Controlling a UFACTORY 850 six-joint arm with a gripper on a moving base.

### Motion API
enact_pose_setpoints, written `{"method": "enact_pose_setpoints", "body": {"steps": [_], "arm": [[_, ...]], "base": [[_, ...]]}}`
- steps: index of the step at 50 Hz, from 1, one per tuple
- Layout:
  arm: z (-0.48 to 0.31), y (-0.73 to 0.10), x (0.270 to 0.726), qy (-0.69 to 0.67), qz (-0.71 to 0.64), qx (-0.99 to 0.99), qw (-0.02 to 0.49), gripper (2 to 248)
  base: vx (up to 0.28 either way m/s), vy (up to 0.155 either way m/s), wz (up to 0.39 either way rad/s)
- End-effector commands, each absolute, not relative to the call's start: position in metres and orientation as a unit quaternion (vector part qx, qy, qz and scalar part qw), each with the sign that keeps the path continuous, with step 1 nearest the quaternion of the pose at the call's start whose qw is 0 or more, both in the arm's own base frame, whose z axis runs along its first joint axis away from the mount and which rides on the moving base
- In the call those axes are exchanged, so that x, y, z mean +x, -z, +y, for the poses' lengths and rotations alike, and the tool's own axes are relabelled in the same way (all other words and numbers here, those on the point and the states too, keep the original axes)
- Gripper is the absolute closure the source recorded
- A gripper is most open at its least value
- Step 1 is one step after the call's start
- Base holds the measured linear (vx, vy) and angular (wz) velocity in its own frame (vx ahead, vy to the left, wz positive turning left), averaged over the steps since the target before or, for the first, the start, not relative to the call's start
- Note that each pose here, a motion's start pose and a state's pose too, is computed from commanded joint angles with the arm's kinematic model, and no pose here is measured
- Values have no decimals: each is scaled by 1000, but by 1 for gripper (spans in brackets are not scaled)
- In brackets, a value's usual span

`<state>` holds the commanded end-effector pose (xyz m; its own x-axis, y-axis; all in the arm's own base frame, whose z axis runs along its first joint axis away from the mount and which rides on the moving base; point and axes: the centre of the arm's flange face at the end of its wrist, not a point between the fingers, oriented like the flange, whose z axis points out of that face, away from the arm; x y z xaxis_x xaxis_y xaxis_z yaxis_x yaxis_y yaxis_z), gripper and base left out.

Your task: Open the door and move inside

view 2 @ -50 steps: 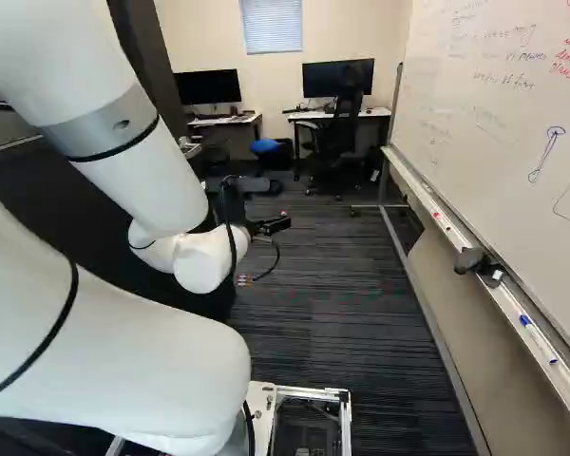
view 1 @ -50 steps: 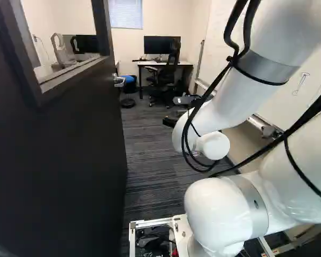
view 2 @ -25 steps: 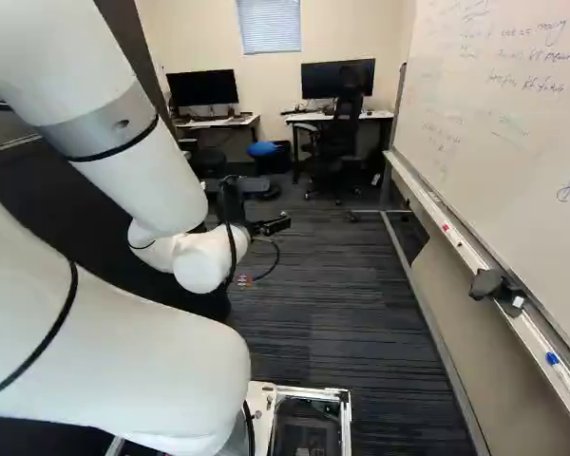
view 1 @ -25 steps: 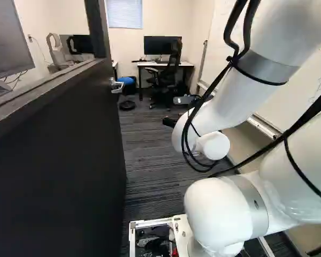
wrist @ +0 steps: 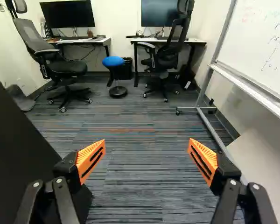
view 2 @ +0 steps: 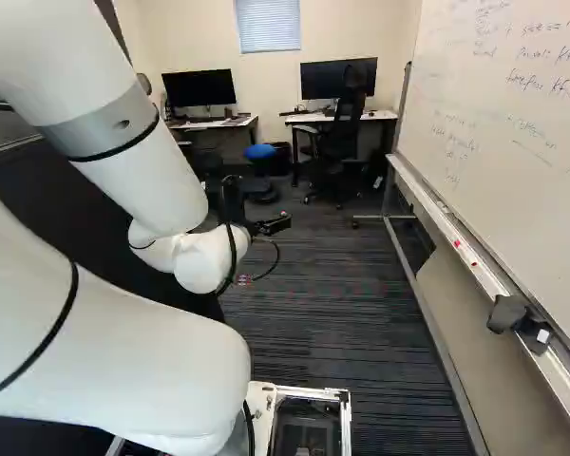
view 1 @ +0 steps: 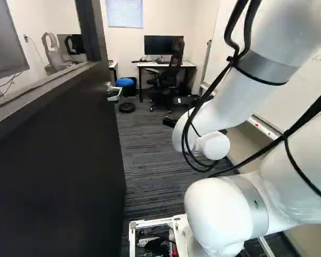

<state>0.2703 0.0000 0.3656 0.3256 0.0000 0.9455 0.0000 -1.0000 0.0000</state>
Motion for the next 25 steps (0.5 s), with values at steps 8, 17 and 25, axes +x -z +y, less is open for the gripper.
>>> {"method": "enact_pose_setpoints", "body": {"steps": [8,17,25], "arm": [[0,-366,270,-581,0,814,0,3],[0,-366,270,-581,0,814,0,3],[0,-366,270,-581,0,814,0,3]], "base": [[188,-20,-2],[210,-30,-15],[205,-32,-17]]}}
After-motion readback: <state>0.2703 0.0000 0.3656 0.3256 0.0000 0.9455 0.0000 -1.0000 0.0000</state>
